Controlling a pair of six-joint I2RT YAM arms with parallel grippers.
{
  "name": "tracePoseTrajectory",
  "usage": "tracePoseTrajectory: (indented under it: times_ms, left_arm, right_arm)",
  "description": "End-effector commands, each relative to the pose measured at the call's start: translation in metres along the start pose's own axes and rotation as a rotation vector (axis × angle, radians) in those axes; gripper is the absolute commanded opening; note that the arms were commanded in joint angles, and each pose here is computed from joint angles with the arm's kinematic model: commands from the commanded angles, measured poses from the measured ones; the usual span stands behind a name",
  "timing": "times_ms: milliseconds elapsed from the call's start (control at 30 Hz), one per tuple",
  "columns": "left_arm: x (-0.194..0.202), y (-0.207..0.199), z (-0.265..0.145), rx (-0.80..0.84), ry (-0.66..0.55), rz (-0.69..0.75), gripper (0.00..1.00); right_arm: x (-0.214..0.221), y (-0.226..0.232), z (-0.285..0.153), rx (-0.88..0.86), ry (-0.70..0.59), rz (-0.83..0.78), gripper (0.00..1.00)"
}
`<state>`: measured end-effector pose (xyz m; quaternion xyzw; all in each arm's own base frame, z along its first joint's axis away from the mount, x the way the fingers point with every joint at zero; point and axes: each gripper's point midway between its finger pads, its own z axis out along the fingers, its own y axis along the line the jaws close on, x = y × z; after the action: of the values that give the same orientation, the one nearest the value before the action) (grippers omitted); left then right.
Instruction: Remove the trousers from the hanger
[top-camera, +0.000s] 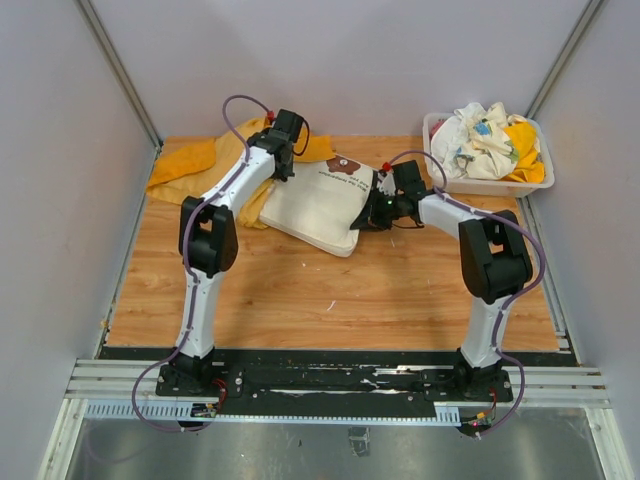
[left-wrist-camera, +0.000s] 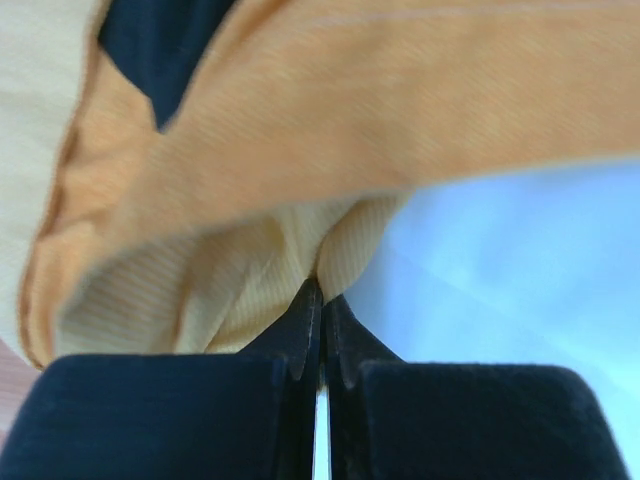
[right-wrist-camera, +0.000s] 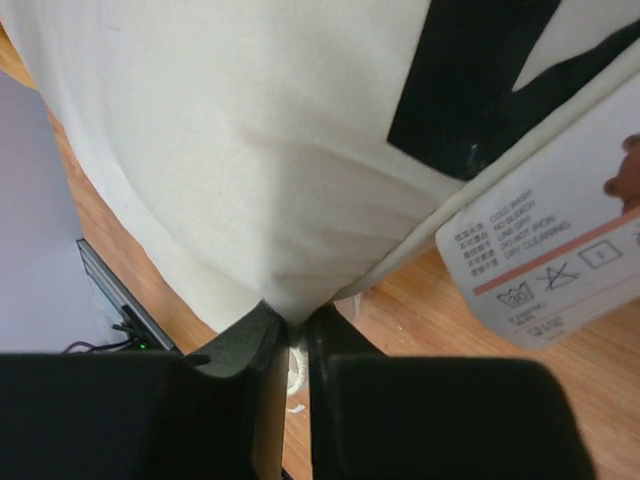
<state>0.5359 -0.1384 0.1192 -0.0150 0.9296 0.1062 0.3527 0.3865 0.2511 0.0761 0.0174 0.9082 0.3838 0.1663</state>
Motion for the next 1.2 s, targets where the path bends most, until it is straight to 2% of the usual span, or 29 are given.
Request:
tracePoseTrajectory:
  times_ms: [0, 133, 300, 467, 633, 800, 900, 1167]
  left_arm:
    - [-0.006, -0.042, -0.06, 0.226, 0.023, -0.031, 0.0]
    - [-0.005, -0.072, -0.088, 0.368, 0.066, -0.053, 0.0]
    - [-0.01, -0.098, -0.132, 0.567, 0.081, -0.136, 0.0]
    - [-0.026, -0.124, -0.192, 0.751, 0.049, -0.187, 0.0]
    - [-0.056, -0.133, -0.256, 0.918, -0.008, -0.266, 0.0]
    - [-0.065, -0.142, -0.305, 1.043, -0.029, -0.29, 0.0]
    - [-0.062, -0.144, -0.317, 1.08, -0.015, -0.317, 0.0]
    - [-0.056, -0.169, -0.356, 1.227, 0.02, -0.346, 0.0]
  right_arm:
    - [-0.002, 0.016, 0.018, -0.094, -0.006, 0.009, 0.01]
    - [-0.014, 0.041, 0.017, -0.184, -0.038, -0.003, 0.0]
    - [-0.039, 0.085, -0.012, -0.272, -0.104, -0.074, 0.0]
    - [-0.055, 0.123, -0.051, -0.338, -0.173, -0.138, 0.01]
    - [-0.061, 0.15, -0.091, -0.384, -0.231, -0.183, 0.0]
    - [-0.065, 0.169, -0.128, -0.413, -0.299, -0.226, 0.01]
    - [-0.059, 0.16, -0.122, -0.394, -0.295, -0.218, 0.0]
    - [-0.014, 0.101, -0.049, -0.285, -0.175, -0.149, 0.01]
